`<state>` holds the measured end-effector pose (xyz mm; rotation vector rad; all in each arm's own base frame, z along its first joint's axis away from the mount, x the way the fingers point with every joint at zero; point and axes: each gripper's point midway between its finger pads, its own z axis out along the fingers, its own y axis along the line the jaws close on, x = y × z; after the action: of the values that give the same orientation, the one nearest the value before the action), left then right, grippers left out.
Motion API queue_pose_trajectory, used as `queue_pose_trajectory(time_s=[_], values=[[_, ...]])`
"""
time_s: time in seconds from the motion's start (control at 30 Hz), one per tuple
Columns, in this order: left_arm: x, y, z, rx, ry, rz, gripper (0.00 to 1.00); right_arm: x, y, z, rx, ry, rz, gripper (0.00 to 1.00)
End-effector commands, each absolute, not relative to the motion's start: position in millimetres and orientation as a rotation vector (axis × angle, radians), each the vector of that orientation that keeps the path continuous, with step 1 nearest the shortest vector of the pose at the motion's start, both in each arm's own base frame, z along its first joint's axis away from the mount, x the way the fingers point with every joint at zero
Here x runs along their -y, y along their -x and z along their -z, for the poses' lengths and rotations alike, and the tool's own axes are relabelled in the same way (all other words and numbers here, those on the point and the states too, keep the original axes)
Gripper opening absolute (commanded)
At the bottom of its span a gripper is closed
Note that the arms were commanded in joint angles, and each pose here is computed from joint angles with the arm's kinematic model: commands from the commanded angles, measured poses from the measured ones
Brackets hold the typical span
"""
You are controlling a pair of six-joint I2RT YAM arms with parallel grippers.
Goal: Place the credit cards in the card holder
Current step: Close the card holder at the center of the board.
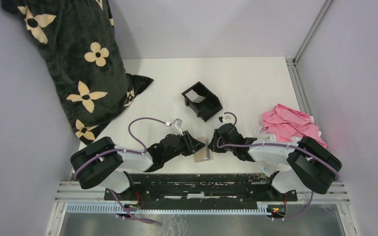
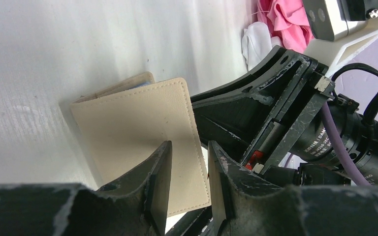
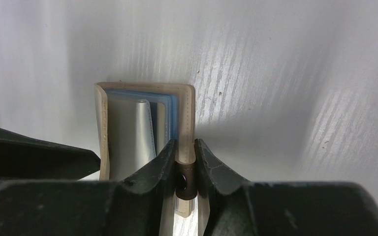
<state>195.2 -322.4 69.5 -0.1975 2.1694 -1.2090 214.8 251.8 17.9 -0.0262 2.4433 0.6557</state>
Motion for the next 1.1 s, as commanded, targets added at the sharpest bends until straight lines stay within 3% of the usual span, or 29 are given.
queue_pose_trajectory(time_s=[0.0, 1.07], values=[[323.7, -198.0, -84.3, -2.113, 0.247, 1.258, 0.41, -257.2, -219.0, -23.7, -2.423, 0.021, -0.658, 0.25], [303.0, -178.9, -79.1, -2.083, 0.27, 1.243, 0.4, -259.5, -216.2, -20.3, -2.431, 0.031, -0.653, 0.26]])
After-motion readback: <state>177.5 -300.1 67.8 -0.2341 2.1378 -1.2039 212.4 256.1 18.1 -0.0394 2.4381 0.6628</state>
